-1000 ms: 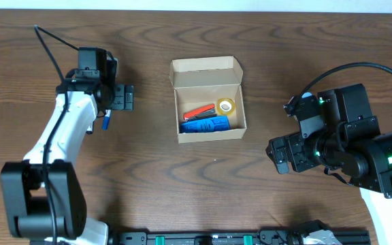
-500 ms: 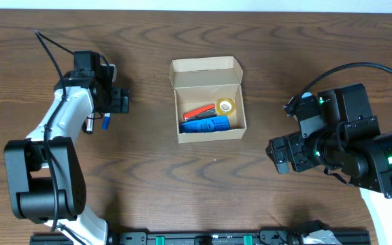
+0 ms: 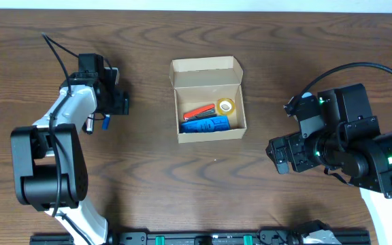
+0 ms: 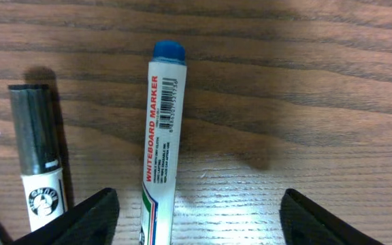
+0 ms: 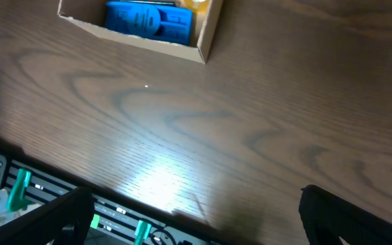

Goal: Pack container
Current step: 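Lower the left gripper and grasp the blue marker, lift it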

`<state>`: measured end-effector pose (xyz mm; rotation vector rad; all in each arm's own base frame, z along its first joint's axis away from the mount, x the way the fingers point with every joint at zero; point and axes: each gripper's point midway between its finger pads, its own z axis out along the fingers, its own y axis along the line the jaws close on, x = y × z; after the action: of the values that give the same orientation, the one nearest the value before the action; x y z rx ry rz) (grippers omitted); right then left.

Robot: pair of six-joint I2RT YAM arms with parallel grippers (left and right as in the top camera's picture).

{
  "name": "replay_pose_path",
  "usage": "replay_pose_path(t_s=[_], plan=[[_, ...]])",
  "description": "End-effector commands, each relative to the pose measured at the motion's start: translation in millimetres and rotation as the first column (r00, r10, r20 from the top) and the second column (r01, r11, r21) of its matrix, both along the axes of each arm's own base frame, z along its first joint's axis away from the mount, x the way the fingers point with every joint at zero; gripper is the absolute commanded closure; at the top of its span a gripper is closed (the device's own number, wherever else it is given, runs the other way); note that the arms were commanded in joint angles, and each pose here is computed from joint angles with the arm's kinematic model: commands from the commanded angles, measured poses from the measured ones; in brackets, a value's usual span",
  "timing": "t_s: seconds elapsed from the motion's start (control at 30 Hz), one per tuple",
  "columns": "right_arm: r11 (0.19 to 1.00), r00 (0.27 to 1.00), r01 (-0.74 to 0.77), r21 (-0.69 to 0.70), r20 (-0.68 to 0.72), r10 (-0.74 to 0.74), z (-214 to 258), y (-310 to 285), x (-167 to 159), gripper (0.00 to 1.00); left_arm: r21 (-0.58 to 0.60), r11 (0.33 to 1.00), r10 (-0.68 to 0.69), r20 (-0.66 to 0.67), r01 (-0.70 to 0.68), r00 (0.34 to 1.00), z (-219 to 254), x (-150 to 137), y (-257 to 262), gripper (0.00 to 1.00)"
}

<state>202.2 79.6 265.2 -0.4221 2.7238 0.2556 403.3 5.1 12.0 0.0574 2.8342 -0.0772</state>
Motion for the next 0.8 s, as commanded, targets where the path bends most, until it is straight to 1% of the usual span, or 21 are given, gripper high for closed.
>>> replay_pose_path(t_s=[0.0, 0.37, 0.5, 0.57, 0.77], plan=[[1.000, 1.000, 0.002, 0.002, 0.003, -0.002, 0.7, -1.2, -0.8, 0.01, 0.010, 1.000, -0.012, 0.012, 0.012, 1.000, -0.2, 7.6, 2.4, 0.26], [1.000, 1.000, 0.002, 0.002, 0.003, -0.002, 0.7, -1.2, -0.8, 0.01, -0.002, 1.000, -0.010, -0.031, 0.010, 0.999, -16.6, 2.8, 0.8, 0.40], [1.000, 1.000, 0.002, 0.002, 0.003, -0.002, 0.8, -1.2, -0.7, 0.01, -0.003, 1.000, -0.007, -0.034, 0.007, 0.999, -17.4, 2.5, 0.8, 0.50], [1.000, 1.000, 0.002, 0.002, 0.003, -0.002, 0.8, -1.2, -0.7, 0.01, -0.003, 1.000, -0.005, -0.033, 0.005, 0.999, -17.3, 2.6, 0.8, 0.57], [1.000, 1.000, 0.002, 0.002, 0.003, -0.002, 0.8, -1.2, -0.7, 0.01, -0.007, 1.000, 0.012, -0.034, -0.012, 0.999, -17.3, 2.6, 0.9, 0.71]])
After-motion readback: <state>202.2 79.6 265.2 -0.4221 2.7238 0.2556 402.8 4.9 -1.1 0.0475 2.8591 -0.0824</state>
